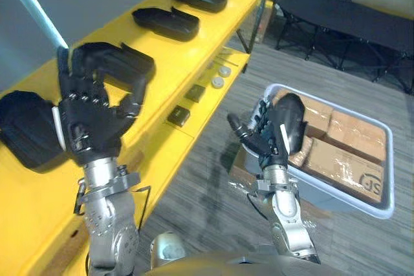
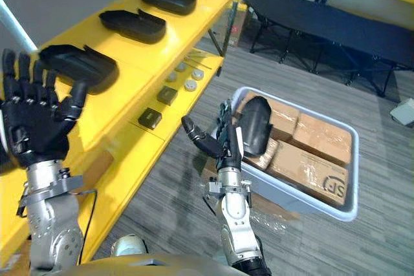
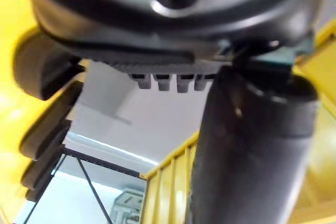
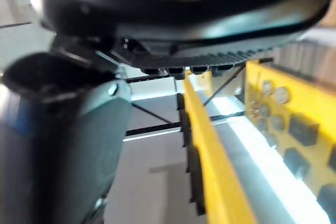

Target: Walk over and take three plastic housings, then place them on the shelf

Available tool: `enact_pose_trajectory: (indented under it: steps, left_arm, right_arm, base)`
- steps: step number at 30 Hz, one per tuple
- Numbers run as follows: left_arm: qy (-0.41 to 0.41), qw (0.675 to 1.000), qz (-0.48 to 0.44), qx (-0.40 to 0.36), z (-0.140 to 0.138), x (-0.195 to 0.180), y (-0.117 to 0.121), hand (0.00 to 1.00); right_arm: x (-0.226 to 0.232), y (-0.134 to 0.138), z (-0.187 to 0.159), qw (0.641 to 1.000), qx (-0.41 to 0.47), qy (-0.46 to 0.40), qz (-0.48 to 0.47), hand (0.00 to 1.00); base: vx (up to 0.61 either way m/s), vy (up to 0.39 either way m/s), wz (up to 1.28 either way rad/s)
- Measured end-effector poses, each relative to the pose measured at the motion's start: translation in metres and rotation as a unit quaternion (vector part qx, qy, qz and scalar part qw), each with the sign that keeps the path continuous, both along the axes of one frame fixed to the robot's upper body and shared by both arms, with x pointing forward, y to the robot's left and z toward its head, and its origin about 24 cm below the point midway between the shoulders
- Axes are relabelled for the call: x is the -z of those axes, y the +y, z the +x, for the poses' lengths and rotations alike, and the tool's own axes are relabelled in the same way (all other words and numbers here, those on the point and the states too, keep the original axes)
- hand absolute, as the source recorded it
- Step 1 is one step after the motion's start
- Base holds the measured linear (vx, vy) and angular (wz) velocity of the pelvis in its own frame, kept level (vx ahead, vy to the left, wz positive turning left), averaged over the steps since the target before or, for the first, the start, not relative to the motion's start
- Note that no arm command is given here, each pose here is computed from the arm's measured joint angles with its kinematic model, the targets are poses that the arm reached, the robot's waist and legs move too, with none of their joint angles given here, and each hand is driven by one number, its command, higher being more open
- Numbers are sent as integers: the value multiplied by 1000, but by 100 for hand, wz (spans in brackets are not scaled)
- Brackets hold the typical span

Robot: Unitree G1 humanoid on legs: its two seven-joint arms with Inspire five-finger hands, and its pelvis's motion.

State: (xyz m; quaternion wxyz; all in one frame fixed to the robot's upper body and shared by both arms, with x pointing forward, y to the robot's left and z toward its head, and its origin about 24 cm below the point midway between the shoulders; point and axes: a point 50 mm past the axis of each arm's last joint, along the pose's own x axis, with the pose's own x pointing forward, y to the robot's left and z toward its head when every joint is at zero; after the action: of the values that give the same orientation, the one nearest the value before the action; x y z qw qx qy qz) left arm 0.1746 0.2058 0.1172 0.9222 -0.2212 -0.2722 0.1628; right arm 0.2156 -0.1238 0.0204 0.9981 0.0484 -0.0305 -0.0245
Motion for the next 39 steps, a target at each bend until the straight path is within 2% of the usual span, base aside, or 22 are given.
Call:
enact_pose_trajectory:
  steps: [2, 4, 7, 9, 12, 15, 18, 23, 25, 30, 32, 37, 39]
  left_arm:
    - [28, 998, -48, -12, -5, 16, 1, 100]
    - [65, 995, -71, 11, -4, 30, -13, 100]
    - [106, 991, -63, 50, -2, 42, -30, 100]
    - [123, 988, -51, 75, -3, 47, -36, 100]
    - [127, 987, -33, 98, 0, 49, -38, 100]
    - [152, 981, -23, 117, 9, 59, -41, 100]
    - [211, 966, 44, 142, 26, 78, -47, 100]
    - [274, 948, 98, 129, 44, 99, -41, 100]
    - [305, 938, 111, 123, 45, 112, -34, 100]
    - [374, 905, 165, 115, 40, 142, -34, 100]
    - [404, 876, 236, 118, 33, 156, -38, 100]
    - [430, 846, 270, 166, 23, 174, -56, 100]
    - [427, 846, 267, 172, 24, 175, -59, 100]
  right_arm:
    - [5, -11, 0, 999, -9, 20, -32, 100]
    - [10, -40, -4, 996, 18, 46, -71, 100]
    - [9, -77, -15, 991, 78, 53, -91, 100]
    - [-6, -101, -13, 986, 113, 29, -119, 100]
    - [-14, -115, -8, 981, 134, 22, -142, 100]
    - [-12, -119, 18, 979, 149, 28, -139, 100]
    - [-15, -138, 59, 973, 189, 46, -123, 100]
    - [-71, -171, 109, 962, 223, 8, -160, 100]
    - [-112, -187, 128, 951, 243, -24, -190, 100]
    - [-176, -208, 144, 928, 285, -63, -233, 100]
    - [-200, -208, 150, 923, 286, -80, -245, 100]
    - [-227, -214, 153, 913, 299, -89, -261, 100]
    - [-232, -217, 153, 911, 306, -84, -264, 100]
  base:
    - [-52, -441, -80]
    - [-8, -385, -36]
    - [-29, -228, -38]
    - [-31, 19, -98]
    - [-16, 30, -50]
    - [-85, 129, -38]
    - [-154, 158, -10]
    - [-206, 104, 10]
    - [-170, 56, 19]
    - [-134, 43, 9]
    - [-123, 56, -1]
    - [-102, 50, -3]
    - [-57, 5, 8]
